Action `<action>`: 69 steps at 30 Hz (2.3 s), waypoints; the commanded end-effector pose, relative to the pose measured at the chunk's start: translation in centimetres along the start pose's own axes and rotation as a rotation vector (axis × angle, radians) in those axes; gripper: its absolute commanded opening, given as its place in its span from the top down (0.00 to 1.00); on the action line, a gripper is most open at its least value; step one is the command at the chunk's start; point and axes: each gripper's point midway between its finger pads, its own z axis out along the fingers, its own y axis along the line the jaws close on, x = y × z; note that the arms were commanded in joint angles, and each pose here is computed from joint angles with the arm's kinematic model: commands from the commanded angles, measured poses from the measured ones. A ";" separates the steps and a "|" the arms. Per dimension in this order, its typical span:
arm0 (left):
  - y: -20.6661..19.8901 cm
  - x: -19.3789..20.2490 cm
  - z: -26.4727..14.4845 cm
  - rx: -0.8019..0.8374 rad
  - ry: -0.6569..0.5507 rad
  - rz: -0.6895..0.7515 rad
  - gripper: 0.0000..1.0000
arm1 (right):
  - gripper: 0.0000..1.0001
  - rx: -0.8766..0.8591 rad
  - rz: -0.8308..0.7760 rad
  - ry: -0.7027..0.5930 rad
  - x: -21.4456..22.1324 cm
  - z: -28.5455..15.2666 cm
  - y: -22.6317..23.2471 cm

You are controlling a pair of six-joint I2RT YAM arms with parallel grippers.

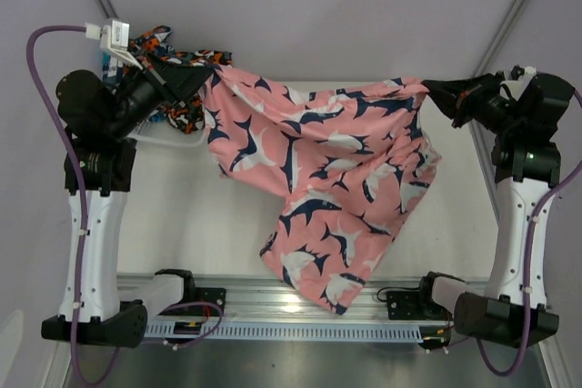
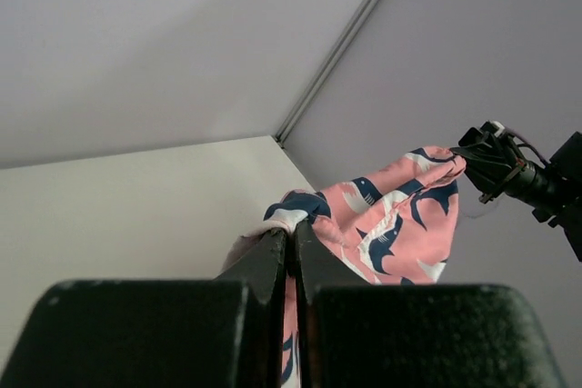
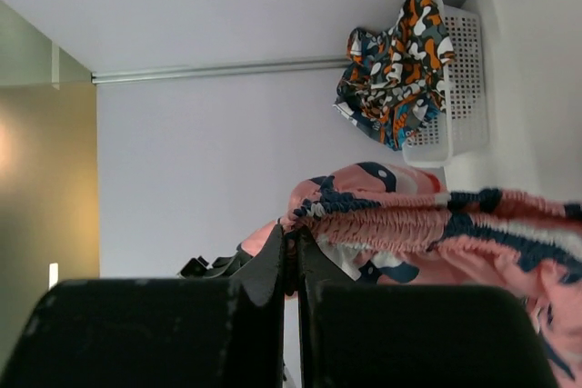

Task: Fold and stack the shorts
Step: Flatten the shorts out

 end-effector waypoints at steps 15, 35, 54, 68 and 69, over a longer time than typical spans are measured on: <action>-10.8 -5.6 -7.2 0.164 -0.183 0.144 1.00 | 1.00 -0.264 -0.187 0.119 5.6 -5.1 10.8; -14.8 -5.4 -11.6 0.188 -0.220 0.161 1.00 | 1.00 -0.297 -0.245 0.020 13.1 -12.5 12.1; 17.2 18.1 3.7 -0.167 0.058 -0.252 1.00 | 1.00 0.127 0.071 -0.138 -5.8 6.4 -14.8; 30.1 20.7 16.6 -0.357 0.047 -0.257 0.89 | 0.70 0.088 0.077 -0.139 -19.9 25.9 -17.4; 31.7 22.1 16.8 -0.415 0.090 -0.292 0.63 | 0.51 0.172 0.136 -0.119 -21.2 28.2 -22.7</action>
